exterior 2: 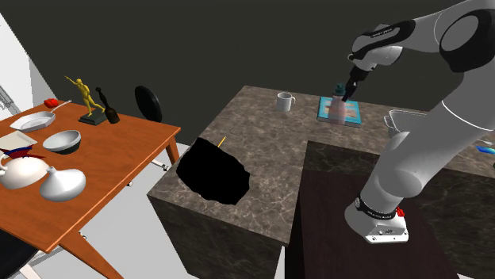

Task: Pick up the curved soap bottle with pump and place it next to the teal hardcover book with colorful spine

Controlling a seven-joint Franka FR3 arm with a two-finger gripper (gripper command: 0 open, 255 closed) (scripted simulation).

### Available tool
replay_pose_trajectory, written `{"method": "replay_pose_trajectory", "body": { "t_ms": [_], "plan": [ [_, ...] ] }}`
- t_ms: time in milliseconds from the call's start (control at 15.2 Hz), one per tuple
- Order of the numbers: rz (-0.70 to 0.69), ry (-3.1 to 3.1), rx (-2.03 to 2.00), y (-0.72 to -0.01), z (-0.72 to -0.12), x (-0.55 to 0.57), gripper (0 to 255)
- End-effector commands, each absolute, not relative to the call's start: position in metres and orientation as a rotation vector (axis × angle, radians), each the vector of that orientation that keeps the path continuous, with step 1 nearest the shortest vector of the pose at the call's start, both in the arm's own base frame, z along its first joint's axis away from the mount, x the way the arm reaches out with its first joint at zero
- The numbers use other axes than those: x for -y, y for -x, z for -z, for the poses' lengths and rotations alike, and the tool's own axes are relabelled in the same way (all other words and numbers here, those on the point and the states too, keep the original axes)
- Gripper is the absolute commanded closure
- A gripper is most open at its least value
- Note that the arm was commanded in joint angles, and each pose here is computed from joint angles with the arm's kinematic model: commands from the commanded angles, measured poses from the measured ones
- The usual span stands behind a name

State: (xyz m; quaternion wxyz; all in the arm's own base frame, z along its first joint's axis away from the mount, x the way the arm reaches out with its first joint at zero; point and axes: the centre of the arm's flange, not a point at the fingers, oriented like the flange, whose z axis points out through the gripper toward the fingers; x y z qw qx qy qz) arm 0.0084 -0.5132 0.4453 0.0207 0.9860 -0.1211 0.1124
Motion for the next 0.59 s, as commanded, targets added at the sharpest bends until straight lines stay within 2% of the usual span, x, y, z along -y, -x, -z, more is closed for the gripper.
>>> {"method": "replay_pose_trajectory", "body": {
  "t_ms": [0,528],
  "plan": [
    [-0.349,-3.057,0.376,-0.009,-0.436,0.514,255],
    [-0.349,-3.057,0.376,-0.009,-0.393,0.514,255]
  ]
}}
